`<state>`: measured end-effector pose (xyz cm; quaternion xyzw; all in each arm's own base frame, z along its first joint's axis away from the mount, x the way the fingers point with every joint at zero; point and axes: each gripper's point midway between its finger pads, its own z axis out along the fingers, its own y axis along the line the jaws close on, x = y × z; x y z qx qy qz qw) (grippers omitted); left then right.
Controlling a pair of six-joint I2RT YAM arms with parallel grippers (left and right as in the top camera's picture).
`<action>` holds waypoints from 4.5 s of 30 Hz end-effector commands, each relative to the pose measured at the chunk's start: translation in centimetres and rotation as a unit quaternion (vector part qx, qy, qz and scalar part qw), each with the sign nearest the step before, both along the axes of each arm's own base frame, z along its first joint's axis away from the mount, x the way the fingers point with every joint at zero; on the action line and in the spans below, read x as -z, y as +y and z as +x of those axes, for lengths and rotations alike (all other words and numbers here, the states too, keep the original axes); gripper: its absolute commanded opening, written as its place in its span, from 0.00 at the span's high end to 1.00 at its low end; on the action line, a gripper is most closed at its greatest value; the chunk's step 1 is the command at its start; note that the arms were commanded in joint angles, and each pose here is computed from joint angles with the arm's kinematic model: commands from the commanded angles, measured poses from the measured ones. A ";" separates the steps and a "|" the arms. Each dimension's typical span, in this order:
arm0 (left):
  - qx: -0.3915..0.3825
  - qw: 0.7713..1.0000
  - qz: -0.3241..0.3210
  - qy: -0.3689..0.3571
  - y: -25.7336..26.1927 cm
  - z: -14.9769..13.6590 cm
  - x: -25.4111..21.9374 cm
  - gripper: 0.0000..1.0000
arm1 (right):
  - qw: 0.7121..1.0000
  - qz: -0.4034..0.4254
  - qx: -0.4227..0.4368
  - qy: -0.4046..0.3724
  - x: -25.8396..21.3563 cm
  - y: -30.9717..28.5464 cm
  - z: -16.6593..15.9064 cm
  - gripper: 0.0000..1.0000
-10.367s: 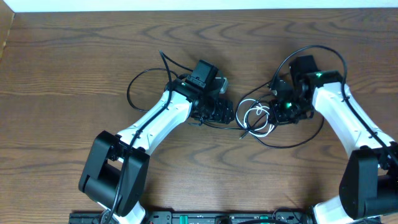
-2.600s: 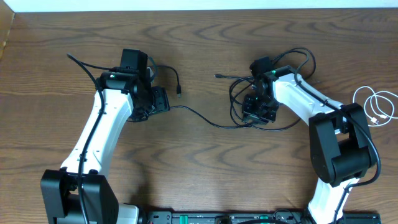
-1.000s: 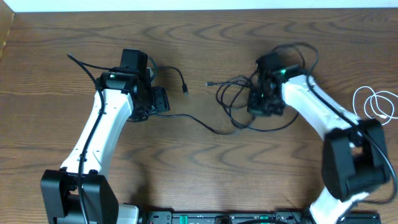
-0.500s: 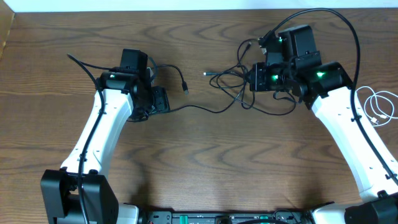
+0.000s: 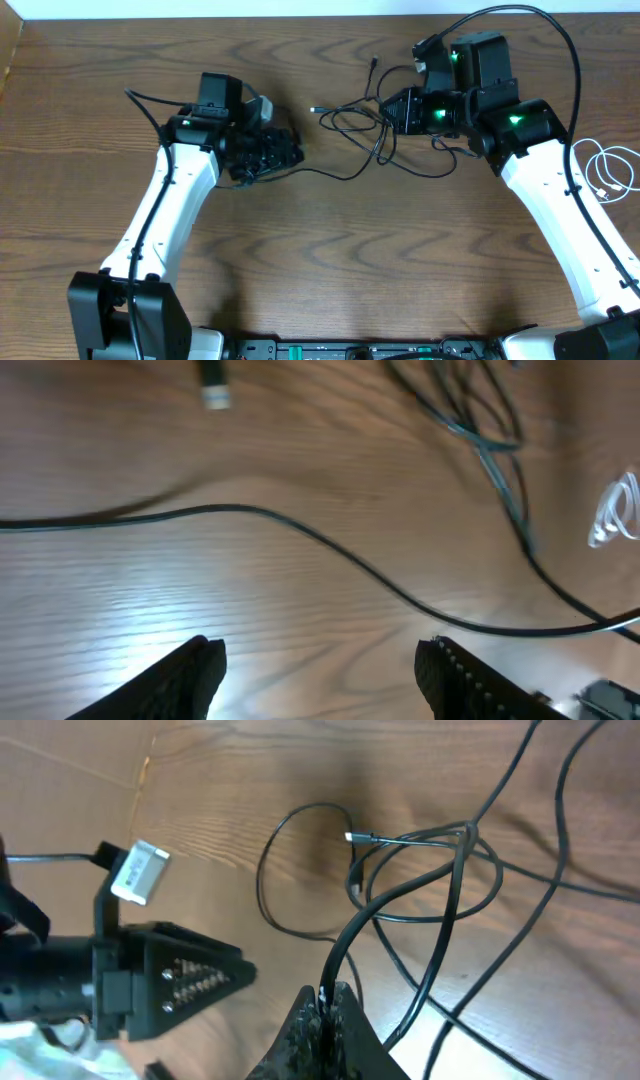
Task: Untangle cables
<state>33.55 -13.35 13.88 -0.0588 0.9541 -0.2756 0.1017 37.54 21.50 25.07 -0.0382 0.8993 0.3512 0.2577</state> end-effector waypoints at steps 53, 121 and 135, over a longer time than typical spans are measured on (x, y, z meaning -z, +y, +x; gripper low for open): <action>-0.335 0.924 -0.143 0.113 -8.8 7.8 3.6 0.34 | 0.988 0.109 0.025 0.109 -1.5 2.5 -1.8 0.99; 0.038 0.954 -0.175 -0.241 -2.2 -2.0 -17.5 0.93 | 0.935 -0.205 -0.266 -0.111 12.3 1.2 2.0 0.16; 0.036 0.956 -0.175 -0.234 -2.2 -2.2 -17.3 0.93 | 0.875 -0.246 -0.358 -0.215 12.5 2.2 2.8 0.09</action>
